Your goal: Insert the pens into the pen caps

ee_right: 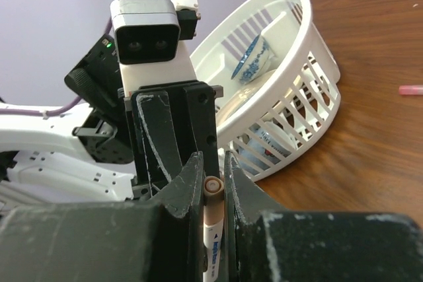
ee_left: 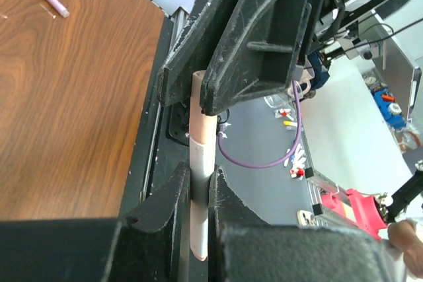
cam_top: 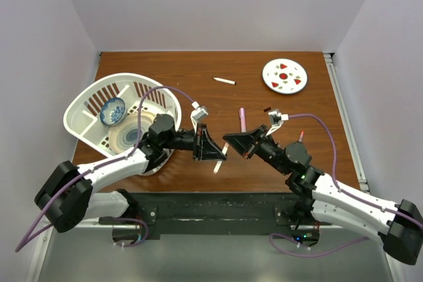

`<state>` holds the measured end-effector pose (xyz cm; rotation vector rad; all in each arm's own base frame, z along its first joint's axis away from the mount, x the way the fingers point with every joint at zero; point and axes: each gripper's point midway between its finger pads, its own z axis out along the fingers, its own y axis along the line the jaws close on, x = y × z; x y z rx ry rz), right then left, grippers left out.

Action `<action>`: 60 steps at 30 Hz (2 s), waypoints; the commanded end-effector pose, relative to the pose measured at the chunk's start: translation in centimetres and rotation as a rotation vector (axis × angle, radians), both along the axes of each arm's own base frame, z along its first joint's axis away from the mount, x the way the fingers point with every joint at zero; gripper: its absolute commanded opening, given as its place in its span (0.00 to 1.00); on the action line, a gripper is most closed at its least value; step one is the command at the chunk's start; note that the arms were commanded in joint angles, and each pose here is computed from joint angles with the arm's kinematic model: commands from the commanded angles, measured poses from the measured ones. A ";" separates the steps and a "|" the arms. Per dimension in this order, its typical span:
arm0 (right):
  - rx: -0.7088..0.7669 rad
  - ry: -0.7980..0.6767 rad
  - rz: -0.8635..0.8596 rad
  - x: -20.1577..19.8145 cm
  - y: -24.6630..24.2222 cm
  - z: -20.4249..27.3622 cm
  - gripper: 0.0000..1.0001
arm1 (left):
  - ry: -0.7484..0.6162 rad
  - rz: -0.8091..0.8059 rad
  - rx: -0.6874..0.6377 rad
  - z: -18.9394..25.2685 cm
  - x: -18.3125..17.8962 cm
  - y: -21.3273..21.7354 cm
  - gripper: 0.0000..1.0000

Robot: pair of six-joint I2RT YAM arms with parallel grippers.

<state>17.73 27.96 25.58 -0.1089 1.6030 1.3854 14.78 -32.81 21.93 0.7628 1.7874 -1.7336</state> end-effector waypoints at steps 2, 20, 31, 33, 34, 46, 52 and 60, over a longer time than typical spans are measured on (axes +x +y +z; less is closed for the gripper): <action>-0.192 0.148 0.318 -7.2 2.9 -7.3 0.00 | -0.264 0.350 -0.288 11.4 8.1 0.9 0.00; -0.224 0.224 0.481 -11.7 5.7 -9.6 0.00 | -0.312 0.452 -0.268 13.5 11.9 3.2 0.00; -0.334 0.268 0.593 -15.4 5.2 -11.2 0.00 | -0.429 0.493 -0.185 14.7 12.4 4.8 0.00; -0.366 0.266 0.575 -15.2 4.8 -11.5 0.00 | -0.430 0.496 -0.186 14.5 12.2 5.0 0.00; -0.359 0.259 0.571 -15.1 4.9 -11.0 0.00 | -0.432 0.492 -0.188 14.6 12.1 5.0 0.00; -0.250 0.093 -0.006 -4.9 2.7 3.4 0.45 | -0.371 0.423 -0.140 10.8 10.0 5.2 0.00; -0.221 0.012 -0.162 -3.7 -3.1 7.2 0.71 | -0.343 0.524 -0.013 8.5 11.7 5.9 0.00; -0.264 0.069 -0.150 -5.1 -6.5 3.7 0.96 | -0.258 0.772 0.248 6.4 17.2 3.2 0.00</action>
